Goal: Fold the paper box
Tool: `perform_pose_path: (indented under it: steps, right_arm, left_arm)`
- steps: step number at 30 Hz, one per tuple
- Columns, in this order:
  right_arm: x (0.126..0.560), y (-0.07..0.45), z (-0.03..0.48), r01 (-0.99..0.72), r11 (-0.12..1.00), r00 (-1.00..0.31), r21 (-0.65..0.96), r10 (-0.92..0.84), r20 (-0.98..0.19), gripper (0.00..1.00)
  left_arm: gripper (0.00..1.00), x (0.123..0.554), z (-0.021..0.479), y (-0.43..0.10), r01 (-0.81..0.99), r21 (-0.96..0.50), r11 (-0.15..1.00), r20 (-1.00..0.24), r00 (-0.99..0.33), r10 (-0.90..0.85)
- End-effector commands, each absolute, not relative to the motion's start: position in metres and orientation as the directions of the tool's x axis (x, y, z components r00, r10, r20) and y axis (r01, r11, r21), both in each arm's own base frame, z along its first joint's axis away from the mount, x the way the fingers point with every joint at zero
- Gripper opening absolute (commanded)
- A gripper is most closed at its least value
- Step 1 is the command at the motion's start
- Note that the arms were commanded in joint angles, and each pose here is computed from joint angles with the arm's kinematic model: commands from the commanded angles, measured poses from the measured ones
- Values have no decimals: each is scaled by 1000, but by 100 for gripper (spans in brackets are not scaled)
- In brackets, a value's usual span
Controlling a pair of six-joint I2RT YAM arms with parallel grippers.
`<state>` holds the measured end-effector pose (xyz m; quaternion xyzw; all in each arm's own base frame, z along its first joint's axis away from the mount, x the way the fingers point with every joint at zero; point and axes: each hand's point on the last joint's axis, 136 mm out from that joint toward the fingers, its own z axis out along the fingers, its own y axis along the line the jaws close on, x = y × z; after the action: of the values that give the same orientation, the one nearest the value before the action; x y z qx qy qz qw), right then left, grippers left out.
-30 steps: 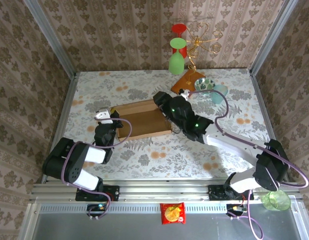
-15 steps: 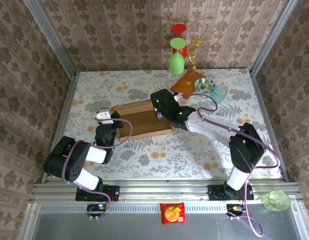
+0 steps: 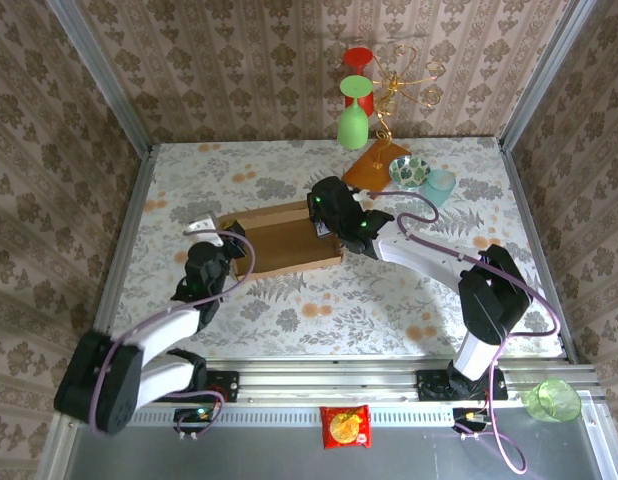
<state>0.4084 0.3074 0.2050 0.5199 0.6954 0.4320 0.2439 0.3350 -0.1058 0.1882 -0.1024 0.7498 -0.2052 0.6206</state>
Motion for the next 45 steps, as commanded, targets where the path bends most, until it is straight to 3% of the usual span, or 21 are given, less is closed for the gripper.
perform_pose_path:
  steps: [1, 7, 10, 14, 21, 25, 35, 45]
  right_arm:
    - [402, 304, 191, 554, 82, -326, 829, 937, 125, 0]
    - [402, 310, 180, 566, 82, -340, 820, 930, 142, 0]
    - [400, 314, 178, 572, 96, -357, 815, 923, 142, 0]
    - [398, 315, 177, 569, 124, -377, 813, 918, 125, 0]
    - [392, 317, 166, 571, 181, -421, 801, 902, 96, 0]
    - [391, 318, 155, 579, 201, -441, 790, 893, 96, 0]
    - [380, 314, 136, 605, 256, -467, 754, 881, 76, 0]
    - [374, 314, 123, 616, 303, -501, 727, 863, 64, 0]
  left_arm:
    - [39, 301, 158, -102, -35, -530, 847, -763, -416, -495]
    - [40, 252, 157, -90, -185, -655, 732, -576, -505, -643]
    - [36, 242, 178, -80, -243, -649, 720, -554, -497, -668]
    - [29, 251, 216, -71, -305, -678, 669, -493, -486, -721]
    - [28, 286, 243, -55, -376, -693, 616, -398, -513, -760]
    - [29, 304, 229, -54, -417, -692, 589, -320, -554, -769]
    - [42, 340, 178, -57, -400, -676, 619, -285, -633, -720]
    - [41, 347, 123, -66, -403, -673, 620, -223, -689, -690]
